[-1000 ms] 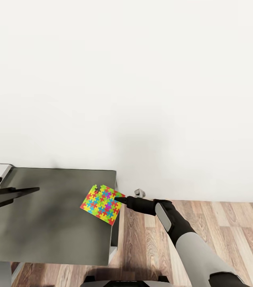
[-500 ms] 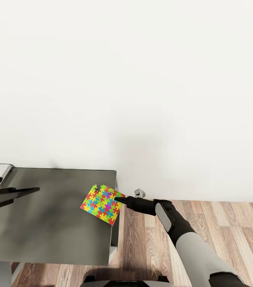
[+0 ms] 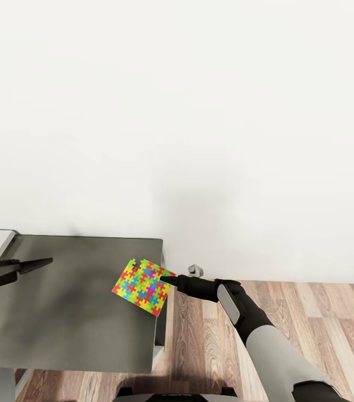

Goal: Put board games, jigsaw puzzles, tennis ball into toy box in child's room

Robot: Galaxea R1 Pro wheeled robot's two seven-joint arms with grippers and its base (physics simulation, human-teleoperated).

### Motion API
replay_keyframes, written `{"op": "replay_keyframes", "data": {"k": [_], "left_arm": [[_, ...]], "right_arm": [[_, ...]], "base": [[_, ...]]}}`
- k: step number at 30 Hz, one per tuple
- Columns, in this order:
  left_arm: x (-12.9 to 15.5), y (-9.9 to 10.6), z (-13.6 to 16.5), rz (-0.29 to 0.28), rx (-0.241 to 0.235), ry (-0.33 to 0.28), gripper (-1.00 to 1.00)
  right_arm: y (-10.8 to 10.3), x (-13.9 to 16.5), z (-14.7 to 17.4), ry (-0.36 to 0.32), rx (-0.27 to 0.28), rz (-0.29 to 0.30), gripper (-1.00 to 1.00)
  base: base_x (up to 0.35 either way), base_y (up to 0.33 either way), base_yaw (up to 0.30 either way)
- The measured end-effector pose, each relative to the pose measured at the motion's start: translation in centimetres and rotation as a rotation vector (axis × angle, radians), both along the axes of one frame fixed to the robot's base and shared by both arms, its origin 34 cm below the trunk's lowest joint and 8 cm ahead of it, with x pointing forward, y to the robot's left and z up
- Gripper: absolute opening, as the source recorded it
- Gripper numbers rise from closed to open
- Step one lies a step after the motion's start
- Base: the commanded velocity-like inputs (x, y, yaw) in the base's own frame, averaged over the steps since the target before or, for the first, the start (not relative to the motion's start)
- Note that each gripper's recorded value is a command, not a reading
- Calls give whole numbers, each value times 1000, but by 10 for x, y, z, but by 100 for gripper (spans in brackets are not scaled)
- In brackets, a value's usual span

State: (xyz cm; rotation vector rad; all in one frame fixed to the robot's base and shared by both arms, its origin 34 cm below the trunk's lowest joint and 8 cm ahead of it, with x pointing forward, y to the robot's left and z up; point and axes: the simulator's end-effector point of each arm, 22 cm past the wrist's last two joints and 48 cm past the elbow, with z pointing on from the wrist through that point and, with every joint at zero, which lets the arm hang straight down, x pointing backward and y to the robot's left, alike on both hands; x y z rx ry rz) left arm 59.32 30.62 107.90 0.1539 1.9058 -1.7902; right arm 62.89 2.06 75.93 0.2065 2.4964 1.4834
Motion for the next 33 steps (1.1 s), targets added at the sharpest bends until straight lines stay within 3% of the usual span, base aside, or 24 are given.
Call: {"op": "replay_keyframes", "data": {"k": [33], "left_arm": [[7, 0, -9, 1, -19, -6, 100]], "right_arm": [[0, 11, -11, -7, 0, 0, 100]], "base": [[0, 0, 0]]}}
